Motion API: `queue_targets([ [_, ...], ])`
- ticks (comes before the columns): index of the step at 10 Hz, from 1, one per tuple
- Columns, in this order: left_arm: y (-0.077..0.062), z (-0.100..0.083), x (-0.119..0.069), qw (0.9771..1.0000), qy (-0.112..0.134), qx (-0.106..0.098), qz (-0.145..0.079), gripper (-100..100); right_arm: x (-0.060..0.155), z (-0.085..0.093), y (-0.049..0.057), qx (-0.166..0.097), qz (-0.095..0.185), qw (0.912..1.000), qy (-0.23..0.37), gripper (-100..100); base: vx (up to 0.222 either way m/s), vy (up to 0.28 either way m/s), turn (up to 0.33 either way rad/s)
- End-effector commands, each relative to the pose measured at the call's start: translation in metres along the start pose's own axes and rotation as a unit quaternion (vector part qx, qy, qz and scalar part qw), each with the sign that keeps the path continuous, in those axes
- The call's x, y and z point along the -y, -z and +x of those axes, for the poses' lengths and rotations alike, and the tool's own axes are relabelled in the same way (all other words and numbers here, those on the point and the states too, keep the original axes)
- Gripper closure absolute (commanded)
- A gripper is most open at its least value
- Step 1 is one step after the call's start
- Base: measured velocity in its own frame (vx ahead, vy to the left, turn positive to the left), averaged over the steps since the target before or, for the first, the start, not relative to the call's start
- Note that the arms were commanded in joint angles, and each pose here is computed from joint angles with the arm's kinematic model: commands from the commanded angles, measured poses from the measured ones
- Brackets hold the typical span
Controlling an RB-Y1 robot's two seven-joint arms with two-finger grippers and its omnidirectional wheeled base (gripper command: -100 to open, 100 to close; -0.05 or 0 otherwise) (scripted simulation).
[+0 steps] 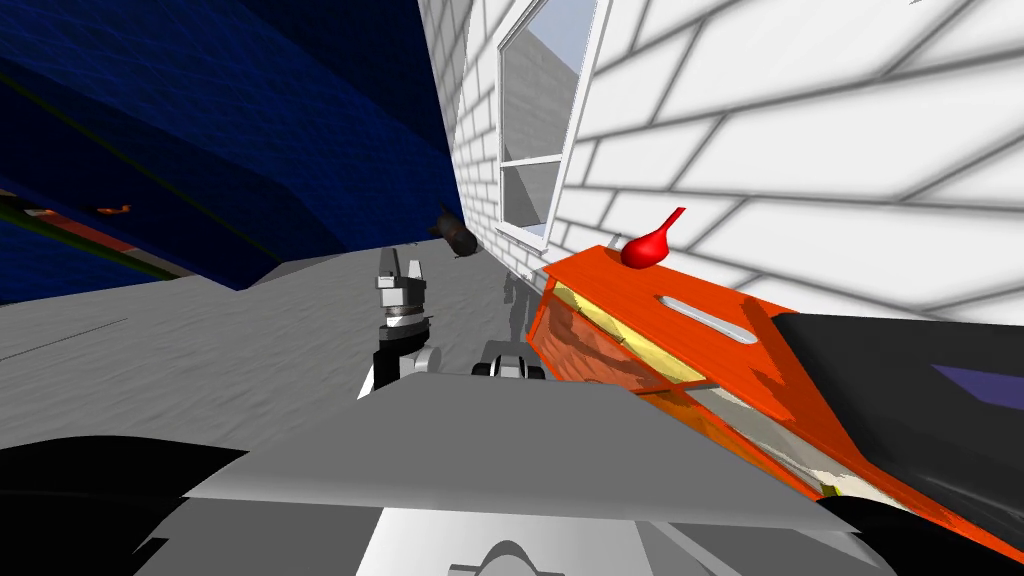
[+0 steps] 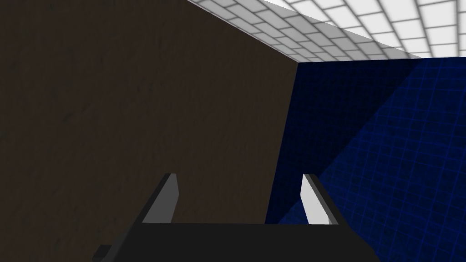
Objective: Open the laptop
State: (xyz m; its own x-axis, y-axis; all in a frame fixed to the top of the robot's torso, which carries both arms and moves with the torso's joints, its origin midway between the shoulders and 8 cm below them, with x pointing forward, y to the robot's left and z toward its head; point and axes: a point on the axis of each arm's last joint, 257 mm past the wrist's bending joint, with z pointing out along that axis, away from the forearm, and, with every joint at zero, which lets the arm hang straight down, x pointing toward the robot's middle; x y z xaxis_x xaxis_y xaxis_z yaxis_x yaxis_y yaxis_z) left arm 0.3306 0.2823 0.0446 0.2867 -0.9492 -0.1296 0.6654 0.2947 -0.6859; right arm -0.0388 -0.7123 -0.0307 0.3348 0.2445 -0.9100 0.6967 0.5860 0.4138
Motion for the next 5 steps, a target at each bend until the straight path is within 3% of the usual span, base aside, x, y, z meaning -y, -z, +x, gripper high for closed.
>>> queue_targets([
  [1, 0.000, 0.000, 0.000, 1.0000, 0.000, 0.000, 0.000, 0, 0.010, 0.025, -0.005, -0.002, 0.005, 0.9980, -0.063, 100, -0.061, -0.009, 0.018],
  [2, 0.000, 0.000, 0.000, 1.0000, 0.000, 0.000, 0.000, 0, 0.013, 0.033, -0.006, -0.002, 0.007, 0.9965, -0.084, 100, -0.055, -0.005, 0.028],
  [3, 0.000, 0.000, 0.000, 1.0000, 0.000, 0.000, 0.000, 0, 0.006, 0.010, -0.002, 0.005, 0.006, 0.9977, -0.068, -100, -0.012, -0.009, -0.011],
  [5, 0.000, 0.000, 0.000, 1.0000, 0.000, 0.000, 0.000, 0, -0.002, -0.007, 0.002, 0.005, 0.004, 0.9978, -0.067, -100, 0.030, -0.017, -0.029],
])
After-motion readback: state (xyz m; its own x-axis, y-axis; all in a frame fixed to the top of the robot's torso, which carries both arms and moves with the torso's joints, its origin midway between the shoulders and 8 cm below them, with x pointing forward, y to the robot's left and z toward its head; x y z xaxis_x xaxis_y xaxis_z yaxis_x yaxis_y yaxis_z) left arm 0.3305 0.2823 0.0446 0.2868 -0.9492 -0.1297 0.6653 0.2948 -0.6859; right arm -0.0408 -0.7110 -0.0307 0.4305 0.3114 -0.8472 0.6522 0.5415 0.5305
